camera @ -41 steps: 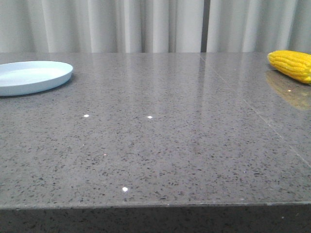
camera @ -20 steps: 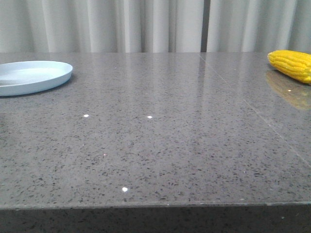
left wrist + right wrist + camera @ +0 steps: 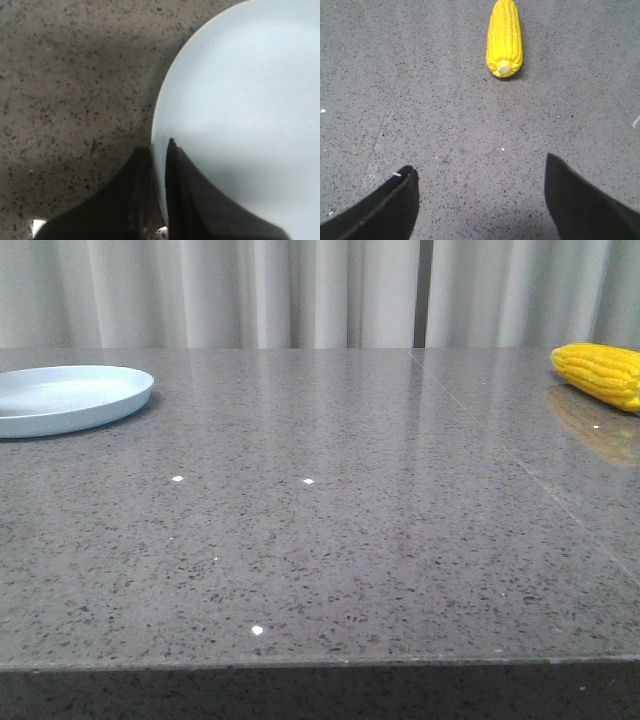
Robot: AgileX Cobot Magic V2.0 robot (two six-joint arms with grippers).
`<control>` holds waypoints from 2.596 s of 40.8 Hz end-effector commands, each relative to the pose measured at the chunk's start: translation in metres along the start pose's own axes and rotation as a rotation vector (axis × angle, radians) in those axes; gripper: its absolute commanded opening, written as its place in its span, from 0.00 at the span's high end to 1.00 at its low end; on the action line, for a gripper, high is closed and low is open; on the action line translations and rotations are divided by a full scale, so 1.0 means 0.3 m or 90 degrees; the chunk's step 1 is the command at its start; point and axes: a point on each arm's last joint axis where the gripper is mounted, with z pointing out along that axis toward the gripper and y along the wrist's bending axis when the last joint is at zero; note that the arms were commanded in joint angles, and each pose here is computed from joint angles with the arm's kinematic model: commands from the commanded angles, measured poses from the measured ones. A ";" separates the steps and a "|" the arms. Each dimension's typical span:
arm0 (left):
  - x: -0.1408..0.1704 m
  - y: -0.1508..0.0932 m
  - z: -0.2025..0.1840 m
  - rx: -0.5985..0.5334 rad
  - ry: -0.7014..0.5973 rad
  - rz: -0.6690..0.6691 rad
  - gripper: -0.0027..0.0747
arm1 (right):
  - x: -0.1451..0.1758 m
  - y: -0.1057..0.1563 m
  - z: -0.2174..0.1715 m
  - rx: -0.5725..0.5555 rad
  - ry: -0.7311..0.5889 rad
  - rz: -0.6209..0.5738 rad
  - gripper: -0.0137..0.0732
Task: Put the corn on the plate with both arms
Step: 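Lower the left gripper toward the rim of the pale blue plate, then grip the plate rim with the left gripper and drag it toward the table center, then release the plate and lift the left gripper away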
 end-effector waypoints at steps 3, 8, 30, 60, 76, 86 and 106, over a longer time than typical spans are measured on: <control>-0.051 -0.021 -0.075 -0.006 -0.073 0.008 0.91 | -0.043 -0.001 -0.011 0.003 -0.051 -0.007 0.21; -0.046 -0.014 -0.045 -0.003 -0.056 0.005 0.91 | -0.043 -0.001 -0.011 0.003 -0.051 -0.007 0.21; -0.064 -0.096 -0.136 0.035 -0.101 0.010 0.99 | -0.043 -0.001 -0.011 0.003 -0.050 -0.007 0.21; 0.055 -0.715 -0.193 0.285 -0.068 0.199 0.99 | -0.043 -0.001 -0.011 0.003 -0.050 -0.007 0.21; 0.063 -0.723 -0.053 0.265 -0.019 0.137 0.99 | -0.043 -0.001 -0.011 0.003 -0.050 -0.007 0.21; 0.062 -0.716 -0.046 0.248 -0.023 0.155 0.77 | -0.043 -0.001 -0.011 0.003 -0.051 -0.007 0.21; 0.102 -0.723 -0.393 0.206 -0.158 0.308 0.54 | -0.042 0.002 -0.014 -0.002 -0.041 -0.002 0.21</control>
